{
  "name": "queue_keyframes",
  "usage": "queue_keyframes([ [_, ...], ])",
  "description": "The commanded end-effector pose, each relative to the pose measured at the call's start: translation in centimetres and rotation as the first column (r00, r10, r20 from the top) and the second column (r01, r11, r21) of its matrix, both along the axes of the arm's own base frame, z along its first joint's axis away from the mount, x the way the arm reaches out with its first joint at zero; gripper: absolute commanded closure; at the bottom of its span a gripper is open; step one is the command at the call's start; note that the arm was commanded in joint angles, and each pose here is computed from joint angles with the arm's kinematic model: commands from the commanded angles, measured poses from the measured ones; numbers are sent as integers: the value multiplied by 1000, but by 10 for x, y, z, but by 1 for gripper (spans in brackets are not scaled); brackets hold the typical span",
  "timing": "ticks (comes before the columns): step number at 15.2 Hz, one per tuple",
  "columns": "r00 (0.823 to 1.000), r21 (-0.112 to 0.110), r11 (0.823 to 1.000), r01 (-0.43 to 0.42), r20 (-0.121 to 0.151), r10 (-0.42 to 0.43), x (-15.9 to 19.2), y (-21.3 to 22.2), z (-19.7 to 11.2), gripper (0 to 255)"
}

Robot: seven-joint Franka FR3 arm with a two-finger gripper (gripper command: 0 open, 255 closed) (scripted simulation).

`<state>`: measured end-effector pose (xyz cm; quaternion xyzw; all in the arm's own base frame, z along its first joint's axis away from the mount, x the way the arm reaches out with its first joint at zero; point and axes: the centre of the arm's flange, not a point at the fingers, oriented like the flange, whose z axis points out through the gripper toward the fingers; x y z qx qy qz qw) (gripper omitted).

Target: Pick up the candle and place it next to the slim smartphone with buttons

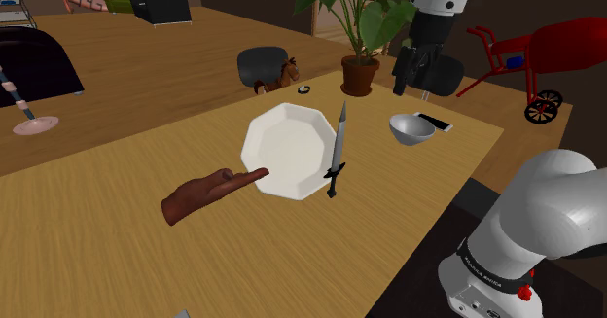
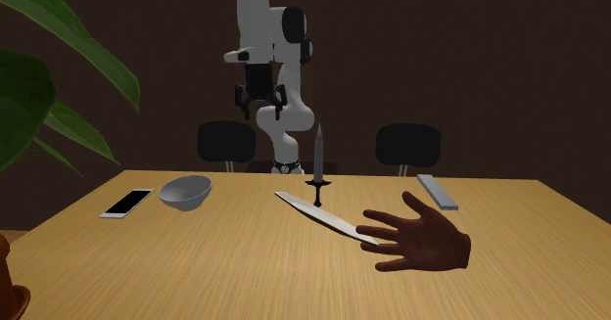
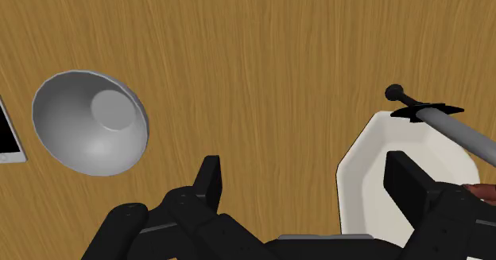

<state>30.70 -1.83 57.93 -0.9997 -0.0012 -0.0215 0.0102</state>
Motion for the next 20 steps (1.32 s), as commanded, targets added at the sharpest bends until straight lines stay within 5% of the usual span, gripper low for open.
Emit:
queue_keyframes([
  [1,1000,0,1000,0,0,0,0,0,0,0],
  [4,962,17,964,267,-69,-265,7,23,-29,0],
  [7,850,15,857,515,-141,-508,19,44,-59,0],
  [9,738,3,751,660,-186,-648,28,57,-78,0],
  [11,602,-17,621,784,-229,-765,39,68,-98,0],
  [14,360,-60,391,918,-283,-889,57,82,-129,0],
  [17,92,-117,136,984,-323,-942,76,91,-160,0],
  [18,72,-122,117,986,-325,-943,78,92,-163,0],
  [20,72,-122,117,986,-325,-943,76,94,-173,0],
])
